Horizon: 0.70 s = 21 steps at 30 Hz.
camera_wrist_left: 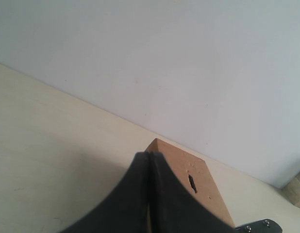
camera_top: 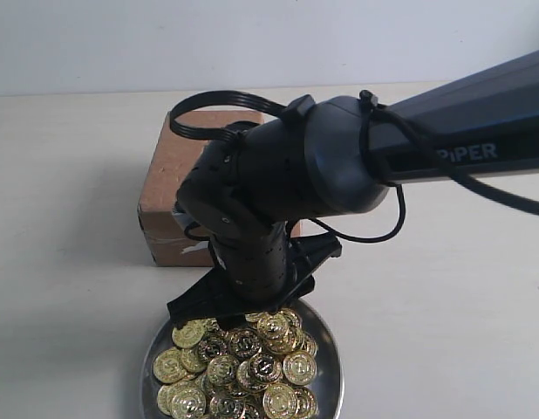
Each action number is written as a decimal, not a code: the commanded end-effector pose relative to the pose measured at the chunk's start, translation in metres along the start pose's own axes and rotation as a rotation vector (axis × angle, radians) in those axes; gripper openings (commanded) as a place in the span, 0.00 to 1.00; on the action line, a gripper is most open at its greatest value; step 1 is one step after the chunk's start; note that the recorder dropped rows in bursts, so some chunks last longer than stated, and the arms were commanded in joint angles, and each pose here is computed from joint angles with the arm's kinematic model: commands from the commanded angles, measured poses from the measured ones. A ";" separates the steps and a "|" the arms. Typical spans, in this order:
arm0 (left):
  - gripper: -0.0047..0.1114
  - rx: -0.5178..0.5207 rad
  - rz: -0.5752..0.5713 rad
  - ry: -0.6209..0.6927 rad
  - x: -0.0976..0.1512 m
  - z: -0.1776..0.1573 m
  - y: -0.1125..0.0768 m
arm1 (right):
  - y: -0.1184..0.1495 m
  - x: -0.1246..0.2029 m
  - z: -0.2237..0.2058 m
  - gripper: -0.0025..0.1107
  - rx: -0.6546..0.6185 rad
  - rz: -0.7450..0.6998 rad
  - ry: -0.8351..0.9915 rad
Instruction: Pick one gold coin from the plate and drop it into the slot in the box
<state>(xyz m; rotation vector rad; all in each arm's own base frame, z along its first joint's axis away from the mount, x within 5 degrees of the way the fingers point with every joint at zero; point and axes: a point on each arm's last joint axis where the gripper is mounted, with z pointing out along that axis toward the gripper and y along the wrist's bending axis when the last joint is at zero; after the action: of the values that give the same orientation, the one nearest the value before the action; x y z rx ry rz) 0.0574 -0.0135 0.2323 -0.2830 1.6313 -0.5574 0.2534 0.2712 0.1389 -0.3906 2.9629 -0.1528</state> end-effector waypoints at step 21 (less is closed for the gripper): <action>0.04 0.007 0.011 -0.001 -0.002 0.000 -0.002 | 0.000 0.000 0.011 0.45 0.028 0.016 0.018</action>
<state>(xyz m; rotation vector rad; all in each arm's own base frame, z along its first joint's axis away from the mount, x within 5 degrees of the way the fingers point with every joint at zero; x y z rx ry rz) 0.0574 -0.0135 0.2323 -0.2830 1.6313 -0.5574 0.2536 0.2712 0.1259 -0.3783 2.9879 -0.1915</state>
